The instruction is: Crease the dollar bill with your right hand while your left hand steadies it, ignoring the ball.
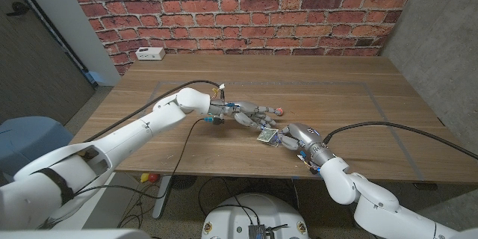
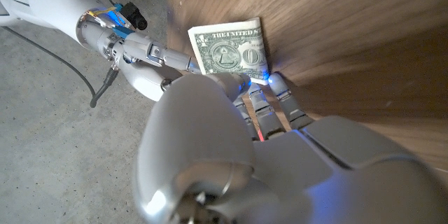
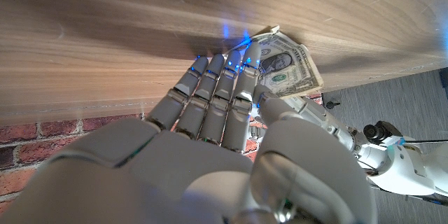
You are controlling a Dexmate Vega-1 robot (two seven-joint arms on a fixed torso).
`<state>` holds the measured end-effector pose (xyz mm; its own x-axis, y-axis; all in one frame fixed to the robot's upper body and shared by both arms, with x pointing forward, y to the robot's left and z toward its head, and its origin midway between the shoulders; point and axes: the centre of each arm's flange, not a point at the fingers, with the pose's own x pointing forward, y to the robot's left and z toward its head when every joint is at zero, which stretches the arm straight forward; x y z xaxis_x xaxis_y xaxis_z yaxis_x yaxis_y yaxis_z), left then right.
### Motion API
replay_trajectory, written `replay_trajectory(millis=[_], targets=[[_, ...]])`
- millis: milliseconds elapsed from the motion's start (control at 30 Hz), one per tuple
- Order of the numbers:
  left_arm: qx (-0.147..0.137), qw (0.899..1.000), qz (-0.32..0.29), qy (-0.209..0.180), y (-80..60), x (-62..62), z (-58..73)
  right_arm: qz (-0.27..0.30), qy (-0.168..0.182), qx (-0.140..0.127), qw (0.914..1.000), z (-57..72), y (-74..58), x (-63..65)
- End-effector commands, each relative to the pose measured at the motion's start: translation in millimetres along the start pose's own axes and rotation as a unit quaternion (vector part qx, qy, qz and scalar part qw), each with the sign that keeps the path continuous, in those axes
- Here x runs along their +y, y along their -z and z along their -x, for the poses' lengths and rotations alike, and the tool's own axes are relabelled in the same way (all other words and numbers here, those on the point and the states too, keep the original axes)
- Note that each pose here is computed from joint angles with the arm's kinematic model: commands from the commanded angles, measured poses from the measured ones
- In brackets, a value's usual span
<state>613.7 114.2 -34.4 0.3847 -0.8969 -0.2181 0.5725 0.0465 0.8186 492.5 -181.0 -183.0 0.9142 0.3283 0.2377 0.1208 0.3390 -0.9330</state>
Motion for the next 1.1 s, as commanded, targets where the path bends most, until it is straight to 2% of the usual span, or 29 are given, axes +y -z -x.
replay_trajectory(millis=[33,133,400,600,767,967,1100], targets=[[-0.045,0.996,0.080,-0.012,5.2,1.8,-1.3,0.004,-0.007,0.009,0.9999,-1.3,11.7,2.6],[-0.056,0.993,0.098,-0.021,6.1,4.0,0.3,0.004,-0.006,0.008,0.9999,-2.0,12.2,2.2],[-0.046,0.997,0.043,-0.055,0.7,10.2,11.0,0.002,-0.007,0.008,0.9999,-3.8,14.2,2.8],[-0.014,0.994,-0.005,-0.104,0.6,20.1,30.0,0.004,-0.012,0.009,0.9999,-7.0,14.5,2.6],[0.011,0.987,-0.038,-0.156,-0.5,27.9,50.2,0.006,-0.017,0.006,0.9998,-10.8,13.6,1.8],[0.017,0.976,-0.052,-0.213,0.2,34.1,69.9,0.008,-0.021,0.003,0.9997,-15.9,12.1,1.2],[0.016,0.975,-0.052,-0.217,1.5,37.1,74.5,0.009,-0.022,0.002,0.9997,-18.3,11.5,0.9]])
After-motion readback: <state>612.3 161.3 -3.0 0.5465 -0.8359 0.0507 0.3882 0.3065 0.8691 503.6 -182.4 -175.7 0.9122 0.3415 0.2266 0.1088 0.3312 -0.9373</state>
